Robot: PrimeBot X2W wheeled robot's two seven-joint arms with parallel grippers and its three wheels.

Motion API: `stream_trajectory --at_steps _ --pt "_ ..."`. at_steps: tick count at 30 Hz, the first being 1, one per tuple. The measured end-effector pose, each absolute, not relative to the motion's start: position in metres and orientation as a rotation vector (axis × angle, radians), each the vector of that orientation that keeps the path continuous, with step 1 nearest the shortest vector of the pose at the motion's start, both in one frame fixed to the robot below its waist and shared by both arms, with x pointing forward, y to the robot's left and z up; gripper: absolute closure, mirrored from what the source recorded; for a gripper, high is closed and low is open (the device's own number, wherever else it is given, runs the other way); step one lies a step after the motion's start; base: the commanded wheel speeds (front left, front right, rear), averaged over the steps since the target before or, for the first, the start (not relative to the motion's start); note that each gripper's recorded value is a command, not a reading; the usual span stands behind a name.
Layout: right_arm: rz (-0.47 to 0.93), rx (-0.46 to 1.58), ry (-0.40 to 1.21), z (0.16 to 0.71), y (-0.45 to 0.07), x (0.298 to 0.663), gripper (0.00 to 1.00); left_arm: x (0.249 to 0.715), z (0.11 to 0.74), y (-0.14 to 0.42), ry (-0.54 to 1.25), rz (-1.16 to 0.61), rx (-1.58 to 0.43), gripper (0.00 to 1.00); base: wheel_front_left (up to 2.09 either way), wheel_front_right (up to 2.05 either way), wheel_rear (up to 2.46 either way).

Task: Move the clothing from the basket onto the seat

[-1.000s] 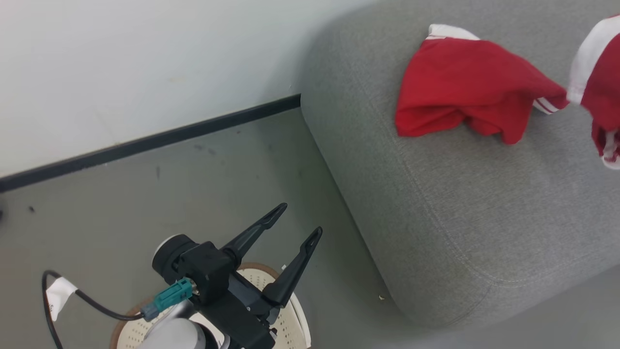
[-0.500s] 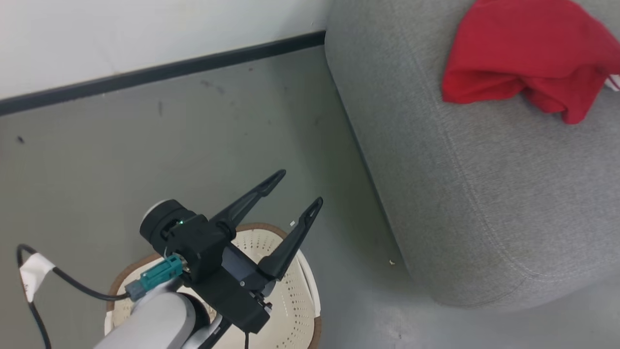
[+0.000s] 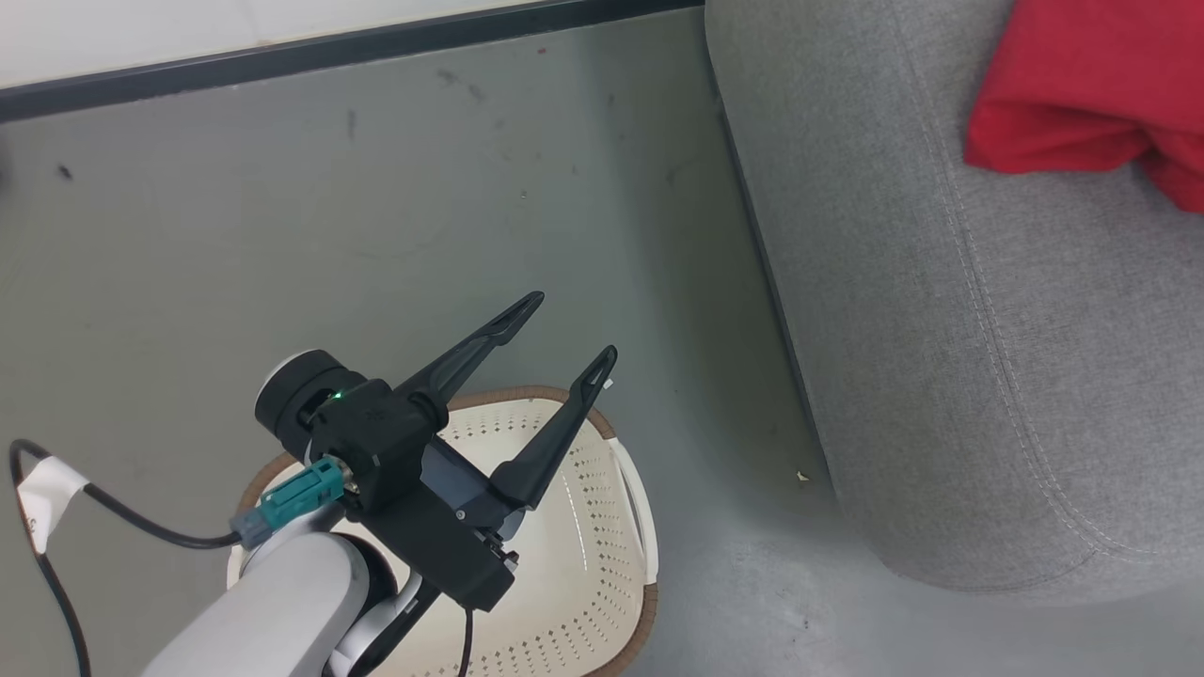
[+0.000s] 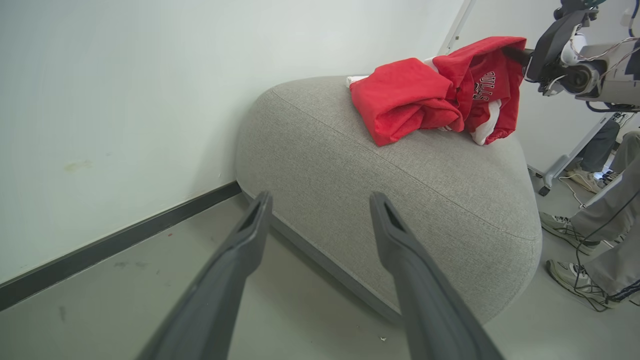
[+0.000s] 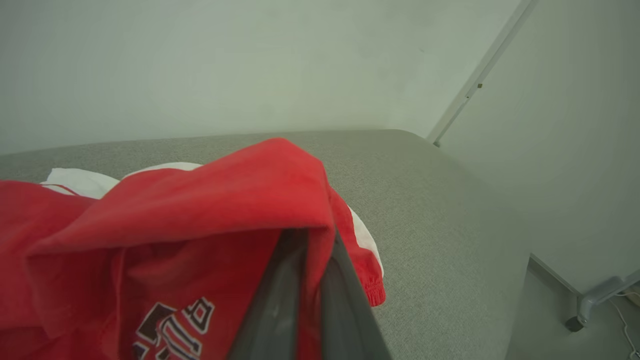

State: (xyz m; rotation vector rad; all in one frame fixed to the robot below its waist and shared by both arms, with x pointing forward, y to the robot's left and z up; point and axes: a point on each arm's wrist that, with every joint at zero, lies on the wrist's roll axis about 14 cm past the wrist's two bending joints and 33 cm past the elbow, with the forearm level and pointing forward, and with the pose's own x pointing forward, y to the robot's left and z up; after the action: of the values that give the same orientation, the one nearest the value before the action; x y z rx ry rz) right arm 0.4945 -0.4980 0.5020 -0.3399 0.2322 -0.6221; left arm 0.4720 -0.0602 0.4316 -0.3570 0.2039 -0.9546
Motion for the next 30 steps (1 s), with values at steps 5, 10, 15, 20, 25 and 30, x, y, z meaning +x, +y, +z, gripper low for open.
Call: stream_trajectory --at_steps 5,10,15,20,25,30 --pt "-0.579 -0.299 0.321 0.473 -0.482 0.503 0.43 0.474 0.429 -0.054 0.205 -0.939 -0.35 0.0 0.0 0.0 0.0" --pt "-0.524 -0.231 0.409 0.443 -0.456 0.501 0.0 0.474 0.435 -0.051 0.187 -0.929 -0.338 0.0 0.0 0.0 0.0" --pt "-0.511 -0.231 0.427 0.444 -0.454 0.493 0.0 0.474 0.441 -0.049 0.171 -0.922 -0.329 0.0 0.0 0.0 0.0" --pt "-0.443 -0.231 0.431 0.443 -0.436 0.49 0.0 0.473 0.449 -0.047 0.15 -0.91 -0.324 0.0 0.0 0.0 0.0" --pt "-0.376 -0.247 0.359 0.455 -0.417 0.486 0.0 0.465 0.454 -0.047 0.147 -0.903 -0.323 0.0 0.0 0.0 0.0" --pt "-0.343 -0.267 0.268 0.476 -0.408 0.475 0.0 0.461 0.473 -0.051 0.104 -0.902 -0.325 0.0 0.0 0.0 0.0"
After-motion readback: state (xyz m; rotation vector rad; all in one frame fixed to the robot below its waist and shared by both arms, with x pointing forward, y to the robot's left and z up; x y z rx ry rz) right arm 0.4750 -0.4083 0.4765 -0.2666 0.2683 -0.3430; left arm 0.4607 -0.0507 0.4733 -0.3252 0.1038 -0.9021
